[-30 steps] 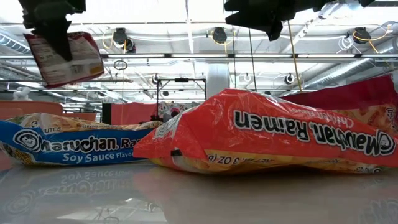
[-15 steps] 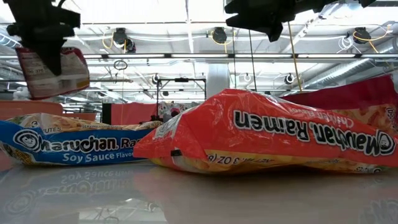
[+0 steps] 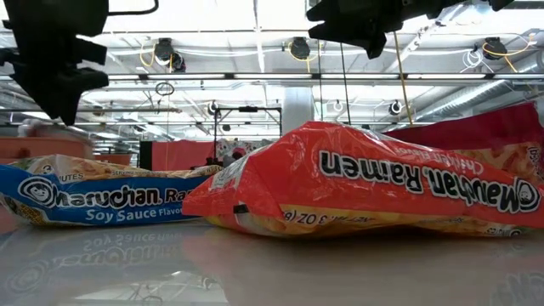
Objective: Sort Maruchan noodles
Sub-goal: Put the top red noodle pack into the orange bin, then put the top blue noodle pack into the gray bin
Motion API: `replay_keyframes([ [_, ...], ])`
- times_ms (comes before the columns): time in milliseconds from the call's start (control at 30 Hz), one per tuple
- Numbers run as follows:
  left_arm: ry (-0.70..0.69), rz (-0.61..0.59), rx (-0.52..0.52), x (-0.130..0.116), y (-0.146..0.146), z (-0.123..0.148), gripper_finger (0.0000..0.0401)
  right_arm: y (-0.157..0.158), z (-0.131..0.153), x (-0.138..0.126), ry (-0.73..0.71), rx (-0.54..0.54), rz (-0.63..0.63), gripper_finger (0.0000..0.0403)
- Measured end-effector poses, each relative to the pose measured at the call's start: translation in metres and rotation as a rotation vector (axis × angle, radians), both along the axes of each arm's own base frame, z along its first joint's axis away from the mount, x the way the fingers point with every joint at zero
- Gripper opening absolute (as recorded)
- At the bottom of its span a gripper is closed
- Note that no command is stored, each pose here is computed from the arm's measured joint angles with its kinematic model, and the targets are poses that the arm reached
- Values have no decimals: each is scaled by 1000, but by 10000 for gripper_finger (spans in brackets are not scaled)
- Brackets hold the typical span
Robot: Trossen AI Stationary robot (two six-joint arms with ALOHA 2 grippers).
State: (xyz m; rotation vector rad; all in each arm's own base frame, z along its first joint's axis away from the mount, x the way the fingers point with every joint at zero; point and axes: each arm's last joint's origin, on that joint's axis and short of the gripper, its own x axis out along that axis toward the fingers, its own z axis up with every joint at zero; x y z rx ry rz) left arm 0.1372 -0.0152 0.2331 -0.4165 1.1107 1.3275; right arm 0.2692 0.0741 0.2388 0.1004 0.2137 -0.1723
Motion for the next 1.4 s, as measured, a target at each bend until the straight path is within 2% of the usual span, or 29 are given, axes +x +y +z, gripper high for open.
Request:
replay_keyframes([
  [167, 9, 0, 8, 4, -1, -3, 180, -4, -6, -1, 16, -4, -13, 162],
  [300, -36, -24, 1, 9, -2, -4, 180, -5, -7, -2, 15, 15, -22, 162],
  [567, -145, -218, -53, 30, -6, -7, 181, -3, -5, -1, -6, 50, 65, 162],
  [833, -278, -399, -61, 52, -11, -5, 181, -7, -13, -2, 65, 104, 14, 162],
  [967, -325, -472, -52, 60, -13, -2, 181, -8, -12, -1, 55, 131, 6, 162],
  [1200, -374, -534, -37, 67, -14, -3, 181, -3, -12, 16, 67, 107, 11, 162],
  [1400, -419, -560, -52, 68, -20, -14, 182, -5, -31, 42, 132, 29, 8, 162],
])
